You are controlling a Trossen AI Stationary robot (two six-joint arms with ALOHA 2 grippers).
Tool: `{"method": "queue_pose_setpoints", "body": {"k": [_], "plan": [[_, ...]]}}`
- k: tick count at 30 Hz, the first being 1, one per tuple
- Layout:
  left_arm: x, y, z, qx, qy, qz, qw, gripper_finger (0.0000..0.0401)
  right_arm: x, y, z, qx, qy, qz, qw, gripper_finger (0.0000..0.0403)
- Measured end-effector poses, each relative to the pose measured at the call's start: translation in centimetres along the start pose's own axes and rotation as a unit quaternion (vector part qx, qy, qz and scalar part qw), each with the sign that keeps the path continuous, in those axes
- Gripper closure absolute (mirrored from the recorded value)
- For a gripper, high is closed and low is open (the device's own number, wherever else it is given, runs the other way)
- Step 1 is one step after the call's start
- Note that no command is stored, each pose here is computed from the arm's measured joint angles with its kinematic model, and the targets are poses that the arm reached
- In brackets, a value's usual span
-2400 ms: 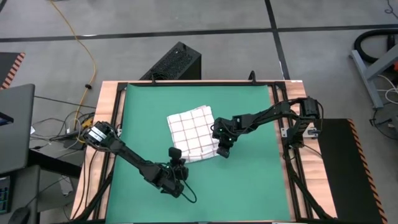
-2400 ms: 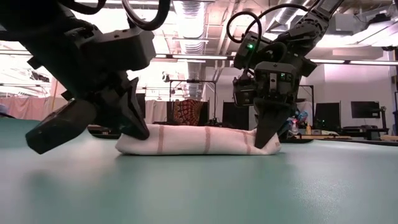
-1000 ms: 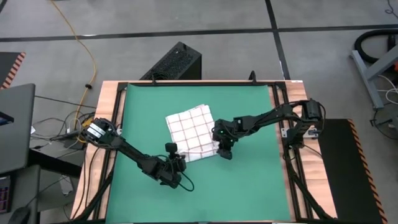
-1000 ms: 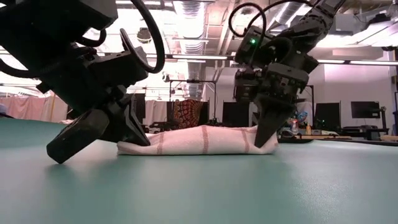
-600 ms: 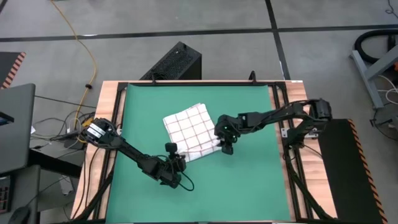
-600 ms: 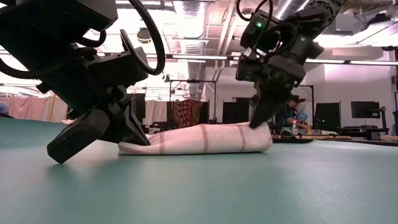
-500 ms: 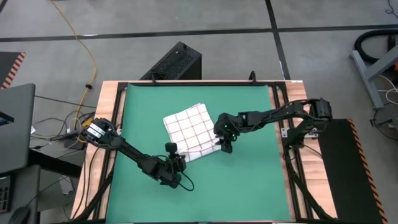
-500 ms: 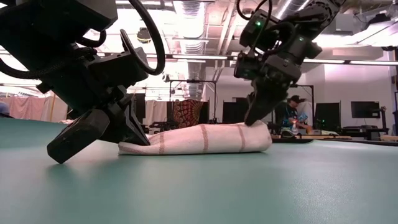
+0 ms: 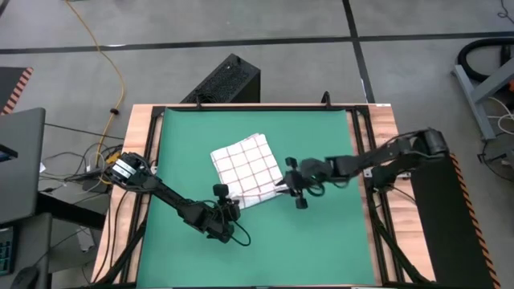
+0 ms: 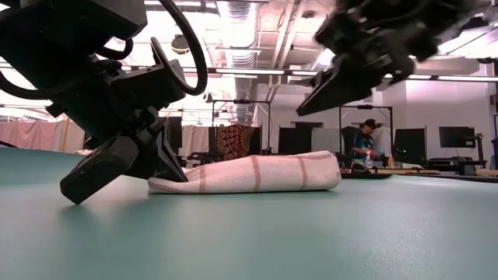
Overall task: Roll towel into tight, uniform cylinder
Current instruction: Roll the kitchen towel on the table
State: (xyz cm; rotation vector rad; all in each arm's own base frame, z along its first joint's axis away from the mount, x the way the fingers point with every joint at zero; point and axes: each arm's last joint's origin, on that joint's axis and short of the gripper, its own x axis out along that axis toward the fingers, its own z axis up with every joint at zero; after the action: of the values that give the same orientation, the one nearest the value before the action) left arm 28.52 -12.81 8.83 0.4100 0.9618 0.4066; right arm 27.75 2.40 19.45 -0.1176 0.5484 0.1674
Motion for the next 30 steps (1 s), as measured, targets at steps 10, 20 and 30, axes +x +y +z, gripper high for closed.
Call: {"method": "queue_pose_setpoints", "body": {"k": [10, 20, 30], "plan": [[0.0, 0.0, 0.1, -0.005, -0.005, -0.002, 1.000, 0.0401, 1.2, 2.2, -5.3, -0.014, -0.034, -0.087, 0.996, 0.0391], [0.1, 0.0, 0.1, -0.014, -0.006, -0.002, 1.000, 0.0401, 3.8, -1.1, -6.8, 0.013, 0.012, -0.119, 0.993, 0.0374], [-2.9, -0.1, 1.7, -0.005, -0.038, -0.029, 0.999, 0.0401, 5.8, -2.5, -9.0, 0.077, 0.042, -0.105, 0.991, 0.0391]]}}
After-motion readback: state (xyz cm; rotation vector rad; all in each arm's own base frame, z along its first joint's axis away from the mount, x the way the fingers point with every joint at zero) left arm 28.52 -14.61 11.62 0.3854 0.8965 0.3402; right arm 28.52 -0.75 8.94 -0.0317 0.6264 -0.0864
